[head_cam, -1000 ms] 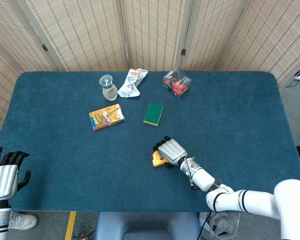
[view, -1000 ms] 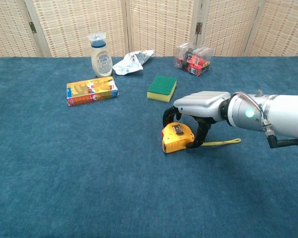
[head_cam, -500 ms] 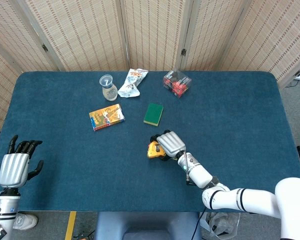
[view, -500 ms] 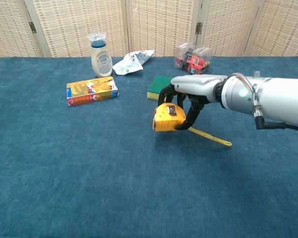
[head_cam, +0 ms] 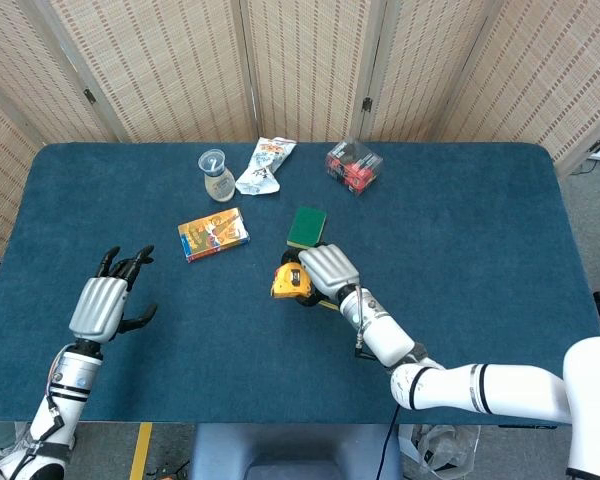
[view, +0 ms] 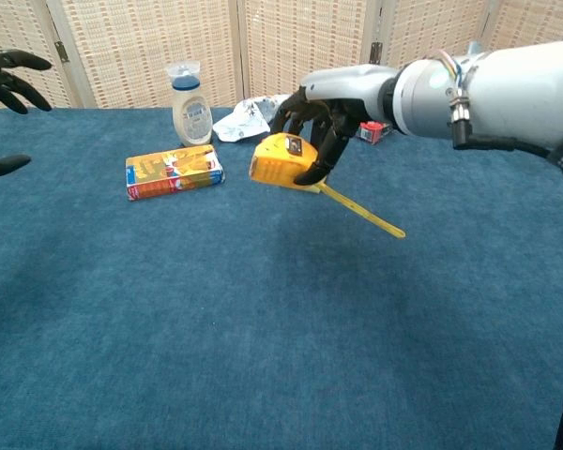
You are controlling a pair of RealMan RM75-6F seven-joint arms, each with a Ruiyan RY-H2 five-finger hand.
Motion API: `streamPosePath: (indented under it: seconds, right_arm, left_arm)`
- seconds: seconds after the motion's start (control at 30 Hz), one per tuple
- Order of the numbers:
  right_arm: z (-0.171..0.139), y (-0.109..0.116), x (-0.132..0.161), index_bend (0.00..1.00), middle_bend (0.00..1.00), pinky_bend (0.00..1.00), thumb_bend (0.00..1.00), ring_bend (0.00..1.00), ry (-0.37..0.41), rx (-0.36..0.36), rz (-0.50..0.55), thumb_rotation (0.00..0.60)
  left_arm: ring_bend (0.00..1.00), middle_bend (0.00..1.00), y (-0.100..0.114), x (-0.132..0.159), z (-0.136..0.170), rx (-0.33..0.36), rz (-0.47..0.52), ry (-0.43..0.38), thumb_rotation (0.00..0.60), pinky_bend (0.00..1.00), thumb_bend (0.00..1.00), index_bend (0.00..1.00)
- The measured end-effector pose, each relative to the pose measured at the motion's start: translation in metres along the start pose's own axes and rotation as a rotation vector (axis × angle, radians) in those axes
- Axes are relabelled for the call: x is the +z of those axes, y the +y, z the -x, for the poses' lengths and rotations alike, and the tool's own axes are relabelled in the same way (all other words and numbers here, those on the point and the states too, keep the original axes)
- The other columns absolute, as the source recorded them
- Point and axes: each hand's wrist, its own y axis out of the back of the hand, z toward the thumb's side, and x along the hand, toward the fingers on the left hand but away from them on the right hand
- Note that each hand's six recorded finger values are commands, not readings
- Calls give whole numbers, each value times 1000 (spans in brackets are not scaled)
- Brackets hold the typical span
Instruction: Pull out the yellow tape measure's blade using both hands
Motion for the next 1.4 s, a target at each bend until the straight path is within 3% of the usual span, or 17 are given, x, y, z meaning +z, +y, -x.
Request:
streamPosePath:
  seconds: [0.27,0.77,1.23,1.4]
  right_arm:
    - [7,11,26,561,473,214,303,402,11,9,16,600]
    - [32,-3,51,561,473,214,303,401,26,48,30,600]
    - [45,-6,67,561,473,214,303,402,33,47,55,600]
    - [51,-8,70,561,473,214,303,404,28,48,73,600]
  left_arm:
    - [82,43,-25,26,-10,-44,115,3,600,8,366,0]
    - [79,38,-44,60,-23,-49,259,28,592,7,365,0]
    - [58,7,-50,75,-30,-67,283,30,543,4,366,0]
    - [0,0,-50,79,-32,-62,287,32,535,0,366,0]
